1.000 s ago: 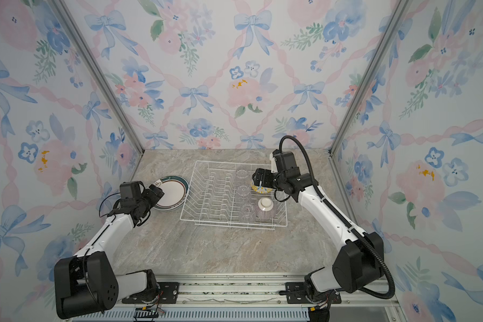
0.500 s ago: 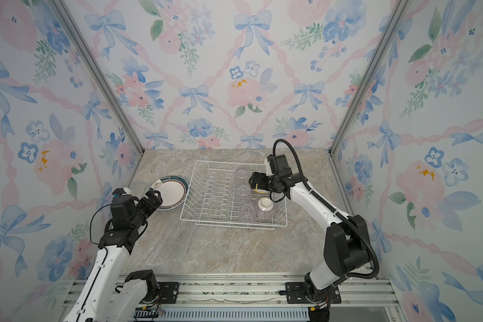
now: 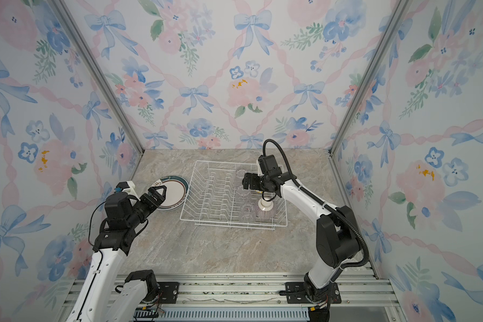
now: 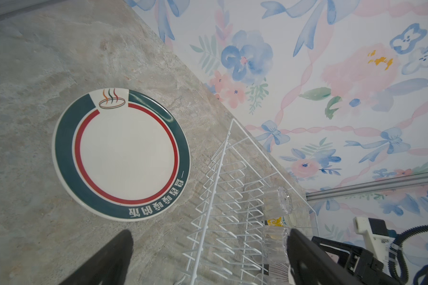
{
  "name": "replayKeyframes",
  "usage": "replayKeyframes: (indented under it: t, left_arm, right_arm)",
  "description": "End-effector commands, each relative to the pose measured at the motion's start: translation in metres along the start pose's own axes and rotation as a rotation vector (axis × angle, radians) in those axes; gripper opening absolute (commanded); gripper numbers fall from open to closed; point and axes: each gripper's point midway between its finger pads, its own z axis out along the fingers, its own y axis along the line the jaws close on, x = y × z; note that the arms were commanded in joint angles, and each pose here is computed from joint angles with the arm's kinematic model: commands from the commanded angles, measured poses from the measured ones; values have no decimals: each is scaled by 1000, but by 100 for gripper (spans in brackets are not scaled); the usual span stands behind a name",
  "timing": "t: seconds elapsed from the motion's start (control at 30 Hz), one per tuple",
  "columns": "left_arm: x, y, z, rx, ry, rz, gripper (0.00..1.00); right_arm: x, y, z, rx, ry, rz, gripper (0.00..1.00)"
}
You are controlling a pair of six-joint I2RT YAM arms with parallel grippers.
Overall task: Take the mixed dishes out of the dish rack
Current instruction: 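Lower the right gripper onto a clear octagonal glass in the rack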
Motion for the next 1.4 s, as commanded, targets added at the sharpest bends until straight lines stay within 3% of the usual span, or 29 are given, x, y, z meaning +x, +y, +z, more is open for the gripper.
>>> replayKeyframes:
  t: [0.0,0.87,1.37]
  left_arm:
    - [-1,-14,-1,37,31,38,98]
    - [-3,-21,24,18,99,78,98]
    - [6,-15,47,-32,152,95,98]
  right_arm:
    - [-13,5,4,18,-40,-18,97]
    - [-16,-3,84,122,28,-53,98]
    - [-27,1,107,149,18,-110,97]
